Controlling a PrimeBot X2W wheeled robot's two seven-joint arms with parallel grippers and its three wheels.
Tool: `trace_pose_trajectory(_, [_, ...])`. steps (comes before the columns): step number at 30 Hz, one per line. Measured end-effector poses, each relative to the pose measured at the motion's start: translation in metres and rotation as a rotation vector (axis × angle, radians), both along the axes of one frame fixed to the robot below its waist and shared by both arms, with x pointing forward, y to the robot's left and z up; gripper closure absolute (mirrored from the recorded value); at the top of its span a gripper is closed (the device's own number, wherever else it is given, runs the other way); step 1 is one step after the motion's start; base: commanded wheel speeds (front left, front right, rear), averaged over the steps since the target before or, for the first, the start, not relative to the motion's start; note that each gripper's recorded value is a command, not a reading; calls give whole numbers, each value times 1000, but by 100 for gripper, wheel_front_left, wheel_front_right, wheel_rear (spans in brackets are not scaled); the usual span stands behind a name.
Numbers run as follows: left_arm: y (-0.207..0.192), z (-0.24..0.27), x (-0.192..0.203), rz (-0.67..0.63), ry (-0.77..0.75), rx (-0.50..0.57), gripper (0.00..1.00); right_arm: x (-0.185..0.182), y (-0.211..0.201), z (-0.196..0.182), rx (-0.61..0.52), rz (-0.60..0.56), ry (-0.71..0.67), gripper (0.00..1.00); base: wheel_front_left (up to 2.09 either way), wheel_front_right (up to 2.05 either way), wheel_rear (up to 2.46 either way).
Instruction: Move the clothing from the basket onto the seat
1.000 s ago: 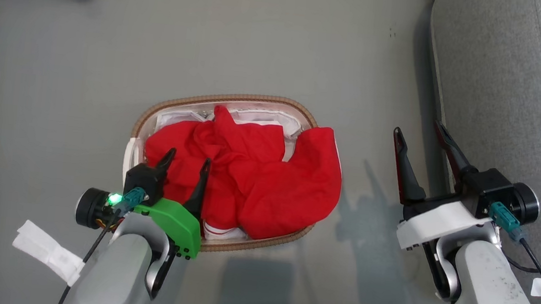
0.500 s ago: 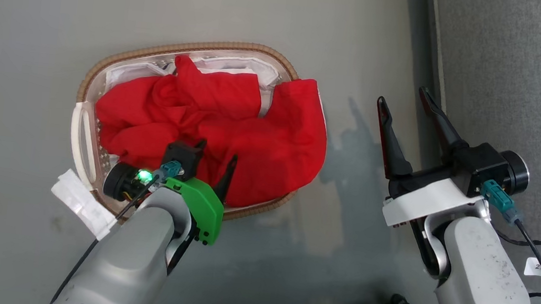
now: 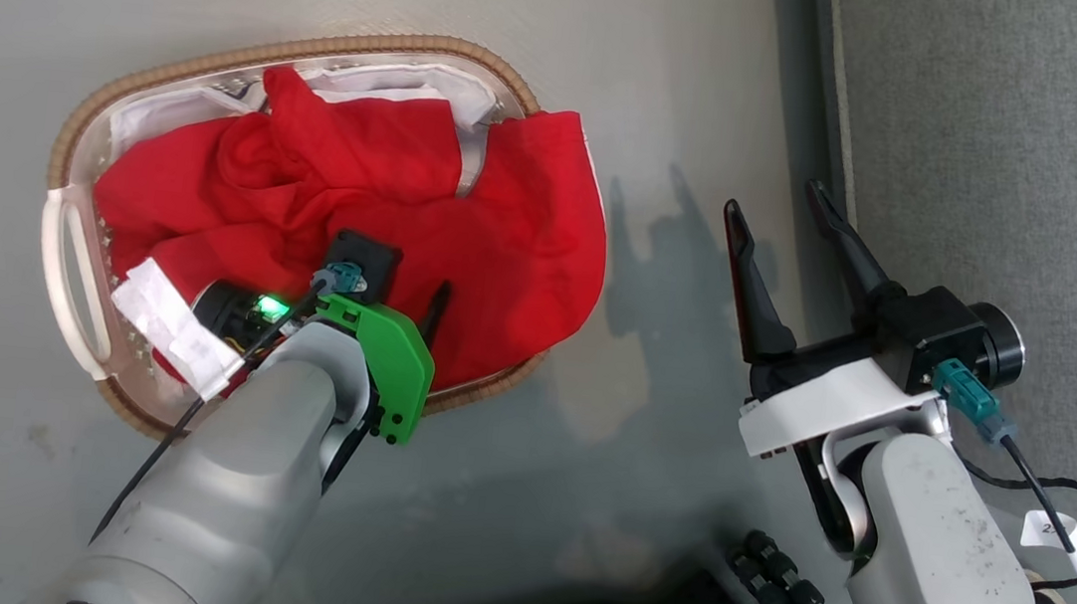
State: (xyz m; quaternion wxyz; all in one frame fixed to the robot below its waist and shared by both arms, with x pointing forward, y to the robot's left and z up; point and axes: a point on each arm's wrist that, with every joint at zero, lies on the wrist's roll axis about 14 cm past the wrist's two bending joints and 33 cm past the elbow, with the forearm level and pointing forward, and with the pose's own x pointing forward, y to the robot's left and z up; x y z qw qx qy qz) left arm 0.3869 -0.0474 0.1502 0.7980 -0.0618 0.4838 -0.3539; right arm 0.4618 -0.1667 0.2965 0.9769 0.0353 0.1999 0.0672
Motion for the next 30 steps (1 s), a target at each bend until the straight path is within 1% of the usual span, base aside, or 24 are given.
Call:
trace_pose_trajectory(4, [-2, -6, 0, -15, 14, 27, 0, -4, -2, -5, -2, -5, 18, 0, 0, 0, 0])
trace_pose_trajectory(8, [5, -17, -11, -39, 71, 77, 0, -8, -2, -9, 3, -8, 35, 0, 0, 0, 0])
trace_pose_trajectory(13, [-1, -20, -23, -81, 112, 66, 0, -9, 1, -11, 26, -13, 44, 0, 0, 0, 0])
trace_pose_trajectory(14, [-2, -20, -23, -86, 113, 64, 9, -9, 1, -11, 27, -14, 45, 0, 0, 0, 0])
trace_pose_trajectory(15, [-4, -19, -24, -89, 115, 55, 47, -9, 1, -11, 29, -15, 43, 0, 0, 0, 0])
trace_pose_trajectory(16, [-6, -18, -24, -93, 109, 46, 56, -8, 0, -10, 28, -15, 39, 0, 0, 0, 0])
trace_pose_trajectory(17, [-7, -18, -25, -96, 108, 42, 100, -7, 0, -9, 28, -17, 36, 0, 0, 0, 0])
trace_pose_trajectory(22, [-14, -8, -20, -101, 67, 6, 100, -6, -2, -4, 31, -25, 26, 0, 0, 0, 0])
trace_pose_trajectory(30, [-18, 24, -8, -49, -31, -63, 100, -9, -6, 16, 32, -45, -7, 0, 0, 0, 0])
